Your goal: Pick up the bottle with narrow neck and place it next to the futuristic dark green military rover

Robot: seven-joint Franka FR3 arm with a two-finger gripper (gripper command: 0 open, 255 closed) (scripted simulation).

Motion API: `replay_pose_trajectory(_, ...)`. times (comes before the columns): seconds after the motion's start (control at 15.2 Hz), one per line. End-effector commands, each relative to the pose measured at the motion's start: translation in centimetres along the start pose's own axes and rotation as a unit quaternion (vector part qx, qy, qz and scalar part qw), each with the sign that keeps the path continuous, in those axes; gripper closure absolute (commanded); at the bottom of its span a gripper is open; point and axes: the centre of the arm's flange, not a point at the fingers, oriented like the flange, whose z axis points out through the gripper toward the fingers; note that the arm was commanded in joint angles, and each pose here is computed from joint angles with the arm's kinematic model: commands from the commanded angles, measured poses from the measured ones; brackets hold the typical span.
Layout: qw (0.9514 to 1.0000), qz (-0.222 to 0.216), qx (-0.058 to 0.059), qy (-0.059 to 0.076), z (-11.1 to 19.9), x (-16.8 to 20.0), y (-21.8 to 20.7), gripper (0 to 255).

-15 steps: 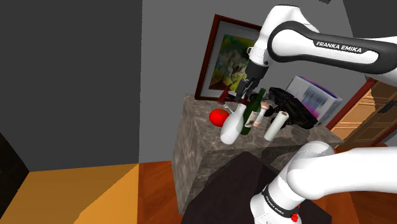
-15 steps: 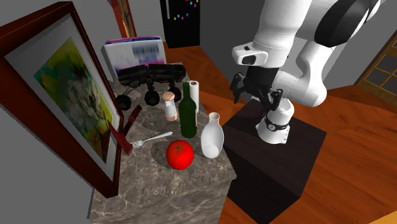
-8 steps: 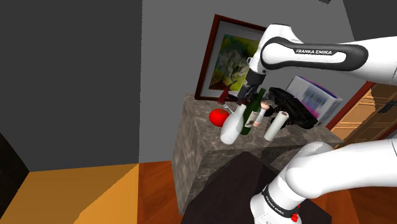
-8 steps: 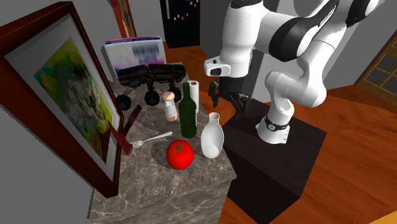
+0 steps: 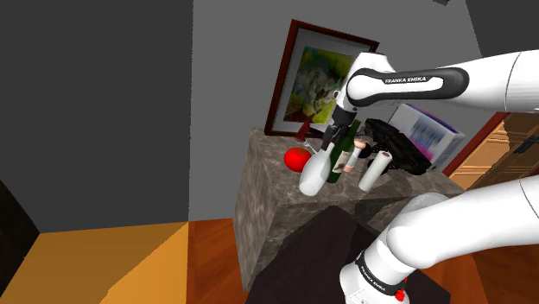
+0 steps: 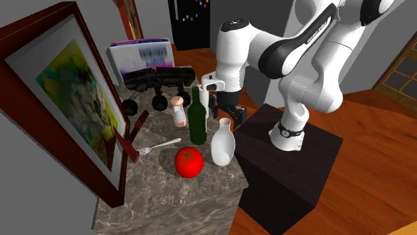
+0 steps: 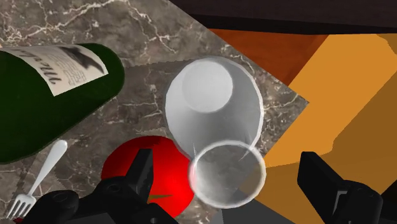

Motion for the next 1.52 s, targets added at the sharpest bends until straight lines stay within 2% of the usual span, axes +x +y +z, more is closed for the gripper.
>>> replay_pose_trajectory(0.0, 1.0000, 0.000, 0.000, 0.000, 1.1, -0.1, 0.0, 0)
replay_pose_trajectory(0.13, 1.0000, 0.000, 0.000, 0.000, 1.9, -0.1, 0.0, 0)
replay_pose_trajectory(0.59, 1.0000, 0.000, 0.000, 0.000, 1.9, -0.1, 0.0, 0)
replay_pose_trajectory(0.66, 1.0000, 0.000, 0.000, 0.000, 1.9, -0.1, 0.0, 255)
replay_pose_trajectory(1.25, 1.0000, 0.000, 0.000, 0.000, 1.9, -0.1, 0.0, 255)
replay_pose_trajectory(1.45, 1.0000, 0.000, 0.000, 0.000, 0.3, -0.1, 0.0, 255)
